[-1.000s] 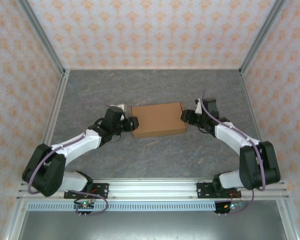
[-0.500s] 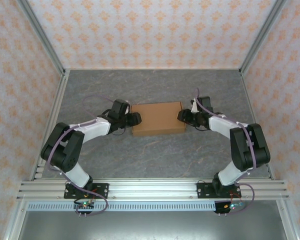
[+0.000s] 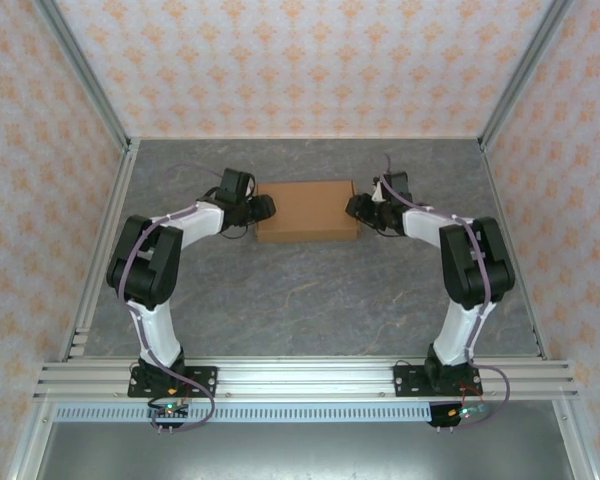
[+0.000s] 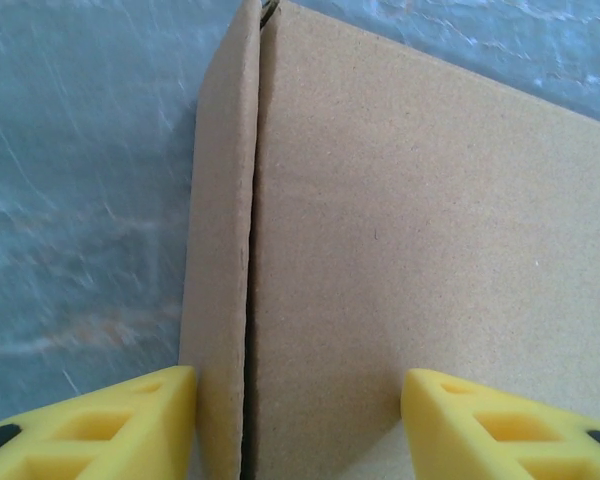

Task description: Fold the paper box

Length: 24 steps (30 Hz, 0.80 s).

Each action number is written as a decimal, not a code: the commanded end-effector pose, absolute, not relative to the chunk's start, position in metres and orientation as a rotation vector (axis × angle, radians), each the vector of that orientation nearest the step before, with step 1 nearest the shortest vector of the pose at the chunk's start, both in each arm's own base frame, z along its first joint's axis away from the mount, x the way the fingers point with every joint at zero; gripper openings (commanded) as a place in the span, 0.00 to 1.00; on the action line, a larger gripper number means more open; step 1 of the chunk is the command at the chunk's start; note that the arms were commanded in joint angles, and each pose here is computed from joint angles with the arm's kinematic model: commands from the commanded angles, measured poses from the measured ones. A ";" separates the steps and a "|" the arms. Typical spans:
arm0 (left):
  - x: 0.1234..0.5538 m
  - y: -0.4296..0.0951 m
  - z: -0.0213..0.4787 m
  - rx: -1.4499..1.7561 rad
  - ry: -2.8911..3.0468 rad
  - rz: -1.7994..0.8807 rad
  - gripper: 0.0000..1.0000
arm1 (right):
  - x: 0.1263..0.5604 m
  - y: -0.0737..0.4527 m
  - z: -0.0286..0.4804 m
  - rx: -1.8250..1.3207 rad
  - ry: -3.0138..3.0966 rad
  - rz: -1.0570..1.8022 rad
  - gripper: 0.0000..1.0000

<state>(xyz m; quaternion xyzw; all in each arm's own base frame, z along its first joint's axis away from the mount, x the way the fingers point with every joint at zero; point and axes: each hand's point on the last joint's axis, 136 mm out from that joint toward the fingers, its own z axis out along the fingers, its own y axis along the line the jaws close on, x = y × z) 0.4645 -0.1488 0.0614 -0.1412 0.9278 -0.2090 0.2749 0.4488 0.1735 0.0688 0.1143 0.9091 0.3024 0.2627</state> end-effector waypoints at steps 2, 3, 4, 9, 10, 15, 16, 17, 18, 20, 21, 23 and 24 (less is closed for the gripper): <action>0.474 -0.157 0.048 -0.307 2.569 -0.574 0.56 | 0.480 0.195 0.077 0.298 2.412 0.836 0.43; 0.476 -0.158 0.044 -0.305 2.578 -0.574 0.56 | 0.485 0.195 0.075 0.303 2.415 0.822 0.43; 0.480 -0.160 0.042 -0.301 2.582 -0.581 0.56 | 0.489 0.194 0.073 0.308 2.417 0.809 0.43; 0.490 -0.158 0.043 -0.292 2.573 -0.549 0.62 | 0.495 0.184 0.079 0.314 2.402 0.717 0.45; 0.492 -0.153 0.047 -0.294 2.567 -0.524 0.64 | 0.495 0.180 0.083 0.304 2.401 0.683 0.47; 0.495 -0.126 0.073 -0.323 2.504 -0.409 0.75 | 0.486 0.148 0.107 0.267 2.386 0.470 0.60; 0.495 -0.121 0.080 -0.319 2.488 -0.386 0.77 | 0.484 0.140 0.115 0.262 2.372 0.425 0.62; 0.493 -0.116 0.087 -0.316 2.473 -0.359 0.79 | 0.480 0.130 0.122 0.259 2.360 0.371 0.68; 0.492 -0.111 0.090 -0.315 2.462 -0.334 0.80 | 0.476 0.122 0.131 0.253 2.342 0.327 0.70; 0.486 -0.099 0.118 -0.301 2.384 -0.290 0.84 | 0.465 0.104 0.151 0.238 2.294 0.219 0.73; 0.482 -0.094 0.127 -0.299 2.356 -0.272 0.86 | 0.460 0.097 0.160 0.232 2.271 0.180 0.74; 0.468 -0.080 0.147 -0.293 2.292 -0.202 0.88 | 0.444 0.076 0.181 0.218 2.217 0.064 0.76; 0.460 -0.072 0.155 -0.295 2.260 -0.168 0.89 | 0.436 0.065 0.190 0.222 2.185 0.008 0.77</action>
